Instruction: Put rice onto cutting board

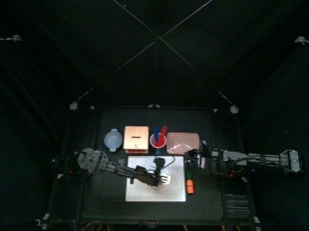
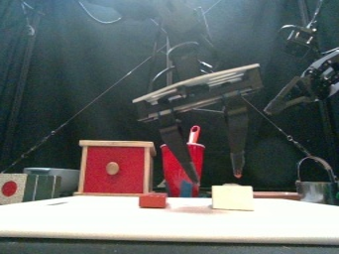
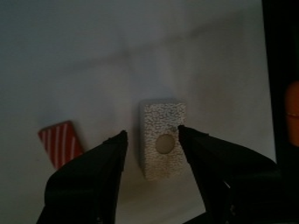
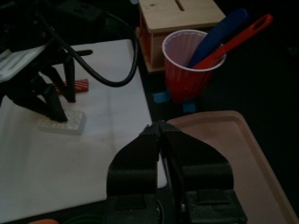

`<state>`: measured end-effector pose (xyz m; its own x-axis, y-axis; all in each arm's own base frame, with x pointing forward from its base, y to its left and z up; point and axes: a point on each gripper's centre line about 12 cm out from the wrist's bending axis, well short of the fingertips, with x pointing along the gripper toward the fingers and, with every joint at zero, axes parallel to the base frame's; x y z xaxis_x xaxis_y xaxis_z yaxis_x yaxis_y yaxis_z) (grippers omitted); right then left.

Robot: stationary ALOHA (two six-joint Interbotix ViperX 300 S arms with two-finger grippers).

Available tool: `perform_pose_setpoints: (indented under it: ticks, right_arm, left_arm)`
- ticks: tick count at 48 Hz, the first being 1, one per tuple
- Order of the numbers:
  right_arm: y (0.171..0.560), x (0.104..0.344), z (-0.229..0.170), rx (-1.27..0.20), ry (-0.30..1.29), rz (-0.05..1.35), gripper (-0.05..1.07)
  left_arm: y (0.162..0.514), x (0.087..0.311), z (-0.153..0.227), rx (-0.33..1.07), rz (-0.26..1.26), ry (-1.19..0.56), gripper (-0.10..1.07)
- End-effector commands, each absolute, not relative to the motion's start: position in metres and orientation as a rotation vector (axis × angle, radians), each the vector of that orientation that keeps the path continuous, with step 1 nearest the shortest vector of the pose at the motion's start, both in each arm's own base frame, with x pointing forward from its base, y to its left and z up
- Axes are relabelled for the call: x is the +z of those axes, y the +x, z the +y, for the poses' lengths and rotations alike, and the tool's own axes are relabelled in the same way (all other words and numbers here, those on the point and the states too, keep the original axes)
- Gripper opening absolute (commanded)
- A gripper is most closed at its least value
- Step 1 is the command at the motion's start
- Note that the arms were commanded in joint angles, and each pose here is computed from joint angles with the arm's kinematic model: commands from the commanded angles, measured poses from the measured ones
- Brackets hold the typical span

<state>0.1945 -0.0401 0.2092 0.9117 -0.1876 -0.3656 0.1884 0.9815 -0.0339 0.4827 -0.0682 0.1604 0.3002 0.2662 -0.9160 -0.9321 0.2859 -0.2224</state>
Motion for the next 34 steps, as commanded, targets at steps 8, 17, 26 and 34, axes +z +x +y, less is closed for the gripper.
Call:
perform_pose_setpoints:
  ticks: [8,17,26,34]
  right_arm:
    - [0.197,0.214,-0.041,-0.198,0.006,0.362,0.03]
    - [0.199,0.225,-0.042,-0.201,-0.004,0.334,0.03]
    - [0.202,0.232,-0.043,-0.200,-0.002,0.315,0.03]
    - [0.202,0.234,-0.041,-0.192,-0.004,0.309,0.03]
  left_arm:
    - [0.454,0.216,-0.060,0.872,0.781,-0.748,0.85]
    - [0.413,0.241,-0.058,0.799,0.748,-0.619,0.85]
    - [0.373,0.252,-0.063,0.657,0.664,-0.446,0.85]
    - [0.341,0.256,-0.070,0.499,0.573,-0.267,0.84]
